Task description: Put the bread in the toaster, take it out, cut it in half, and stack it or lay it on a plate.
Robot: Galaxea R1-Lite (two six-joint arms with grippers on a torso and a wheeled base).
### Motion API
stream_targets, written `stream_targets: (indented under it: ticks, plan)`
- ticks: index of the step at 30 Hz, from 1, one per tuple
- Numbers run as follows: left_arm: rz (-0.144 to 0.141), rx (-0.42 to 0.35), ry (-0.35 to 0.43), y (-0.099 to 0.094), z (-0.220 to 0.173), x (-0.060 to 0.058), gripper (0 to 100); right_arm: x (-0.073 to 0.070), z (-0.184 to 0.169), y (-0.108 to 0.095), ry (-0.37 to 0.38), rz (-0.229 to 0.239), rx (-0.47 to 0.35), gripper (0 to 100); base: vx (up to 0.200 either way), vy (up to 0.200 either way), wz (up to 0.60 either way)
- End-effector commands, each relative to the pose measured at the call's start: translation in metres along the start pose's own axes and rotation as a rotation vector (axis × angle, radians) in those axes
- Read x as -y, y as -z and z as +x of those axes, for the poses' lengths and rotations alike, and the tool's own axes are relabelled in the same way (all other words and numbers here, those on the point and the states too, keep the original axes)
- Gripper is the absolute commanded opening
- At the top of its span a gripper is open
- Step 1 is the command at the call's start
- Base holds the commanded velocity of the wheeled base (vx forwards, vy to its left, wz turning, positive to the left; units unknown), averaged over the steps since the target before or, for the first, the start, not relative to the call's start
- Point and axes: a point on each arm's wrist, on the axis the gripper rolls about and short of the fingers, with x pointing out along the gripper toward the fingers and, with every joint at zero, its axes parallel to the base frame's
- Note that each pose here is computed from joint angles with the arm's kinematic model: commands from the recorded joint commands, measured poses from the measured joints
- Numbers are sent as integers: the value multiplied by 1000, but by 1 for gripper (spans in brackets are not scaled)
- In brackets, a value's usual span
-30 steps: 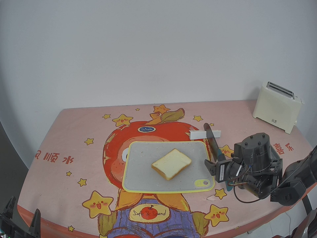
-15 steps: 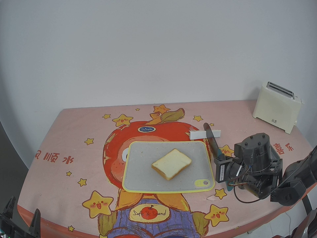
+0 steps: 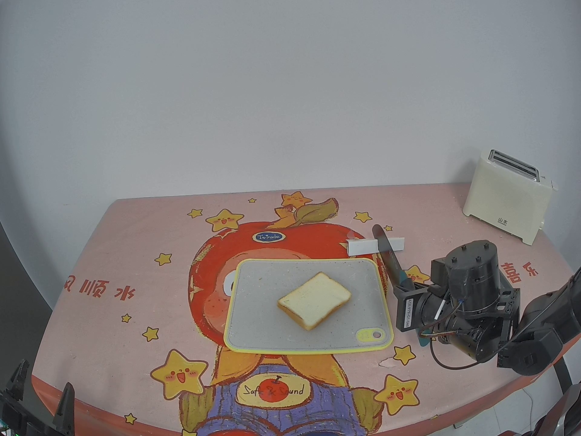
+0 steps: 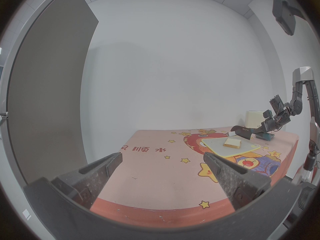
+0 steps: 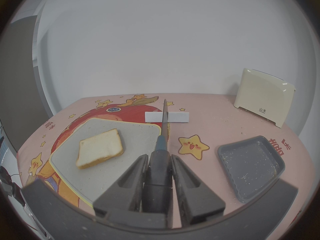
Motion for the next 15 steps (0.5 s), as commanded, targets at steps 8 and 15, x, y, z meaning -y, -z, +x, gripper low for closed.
stream_targets:
  ticks: [8,15]
  plan:
    - [1,-2,-2,5,0,0,100,1,-1,-4,-3,13,30,0,0,0,0]
    - [-1,-1,0,5,0,0,100,1,-8,-9,-17,16,53,0,0,0,0]
